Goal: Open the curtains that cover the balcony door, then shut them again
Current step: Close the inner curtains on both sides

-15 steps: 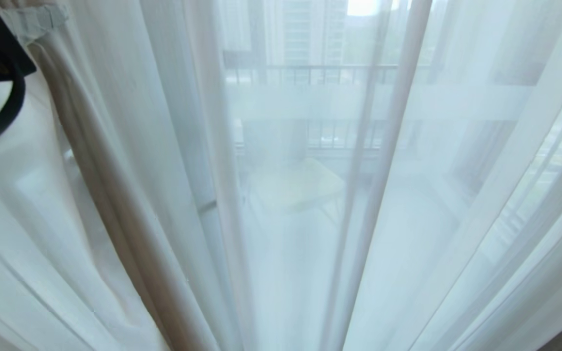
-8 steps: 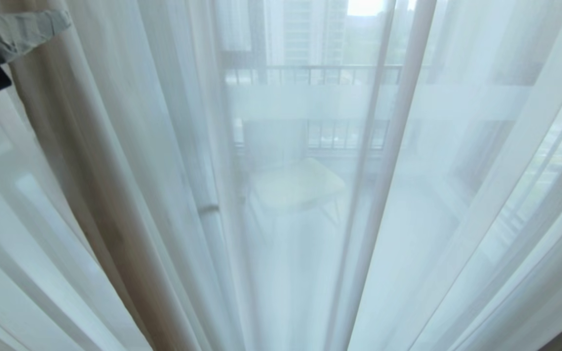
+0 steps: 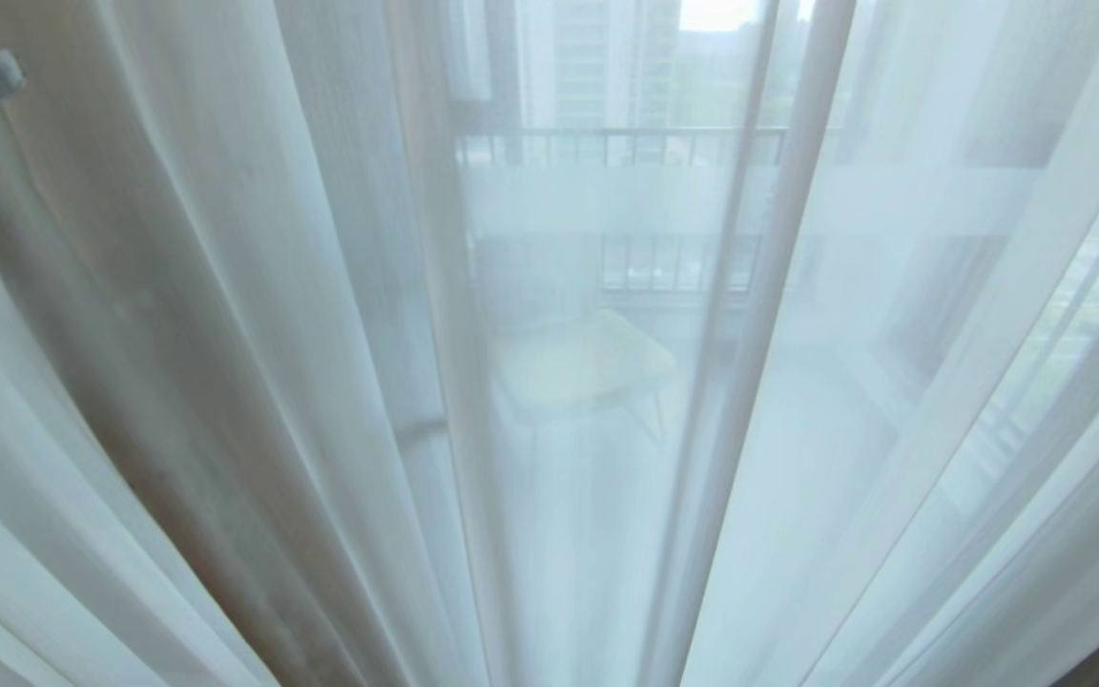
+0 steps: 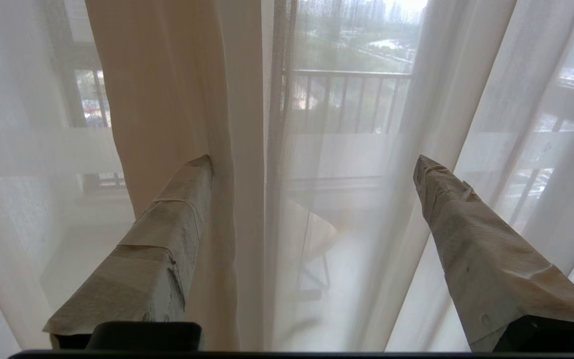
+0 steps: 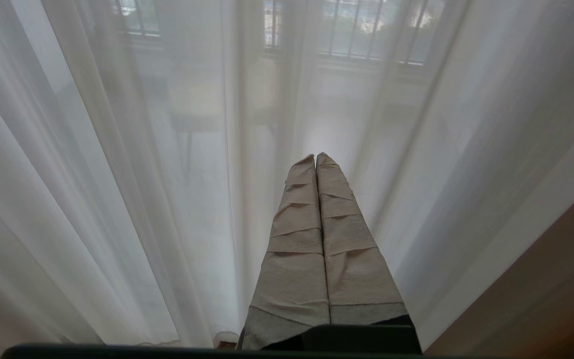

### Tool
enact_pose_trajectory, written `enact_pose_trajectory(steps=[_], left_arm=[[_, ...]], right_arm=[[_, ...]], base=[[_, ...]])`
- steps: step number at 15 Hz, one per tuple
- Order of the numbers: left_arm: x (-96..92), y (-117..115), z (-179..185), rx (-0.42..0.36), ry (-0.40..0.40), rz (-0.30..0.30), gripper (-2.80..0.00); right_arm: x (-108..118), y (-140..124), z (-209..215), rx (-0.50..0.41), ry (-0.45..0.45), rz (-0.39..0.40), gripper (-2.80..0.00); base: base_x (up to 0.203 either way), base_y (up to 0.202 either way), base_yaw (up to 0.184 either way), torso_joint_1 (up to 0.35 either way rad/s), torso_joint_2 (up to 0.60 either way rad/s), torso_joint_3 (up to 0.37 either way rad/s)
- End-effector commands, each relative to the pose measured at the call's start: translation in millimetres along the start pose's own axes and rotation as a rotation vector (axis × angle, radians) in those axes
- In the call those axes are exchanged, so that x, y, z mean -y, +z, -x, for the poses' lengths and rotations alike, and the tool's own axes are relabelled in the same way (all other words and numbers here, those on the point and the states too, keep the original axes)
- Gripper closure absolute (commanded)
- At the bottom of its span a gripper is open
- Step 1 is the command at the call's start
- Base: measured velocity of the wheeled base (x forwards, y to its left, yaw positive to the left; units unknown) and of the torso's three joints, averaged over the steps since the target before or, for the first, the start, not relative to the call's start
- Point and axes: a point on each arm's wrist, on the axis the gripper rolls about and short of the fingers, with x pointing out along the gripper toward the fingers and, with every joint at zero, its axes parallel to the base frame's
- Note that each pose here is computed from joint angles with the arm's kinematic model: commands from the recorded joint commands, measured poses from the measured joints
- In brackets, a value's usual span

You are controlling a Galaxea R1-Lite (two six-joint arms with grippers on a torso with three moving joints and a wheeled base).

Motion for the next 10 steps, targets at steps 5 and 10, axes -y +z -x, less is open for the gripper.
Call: enact_pose_trajectory(steps=[5, 10], left_arm=[[-9.1, -2.3, 63.8, 0.006, 0.016, 0.001, -2.8], [-13.5, -17.5, 84.2, -0.008, 0.053, -0.001, -2.8]], right_arm=[[0.0, 0.0, 0.0, 0.0, 0.001, 0.0, 0.0], [0.0, 0.0, 0.0, 0.0, 0.001, 0.0, 0.0]], base=[[0.0, 0.0, 0.0, 0.0, 0.0, 0.0], [0.0, 0.0, 0.0, 0.0, 0.0, 0.0]])
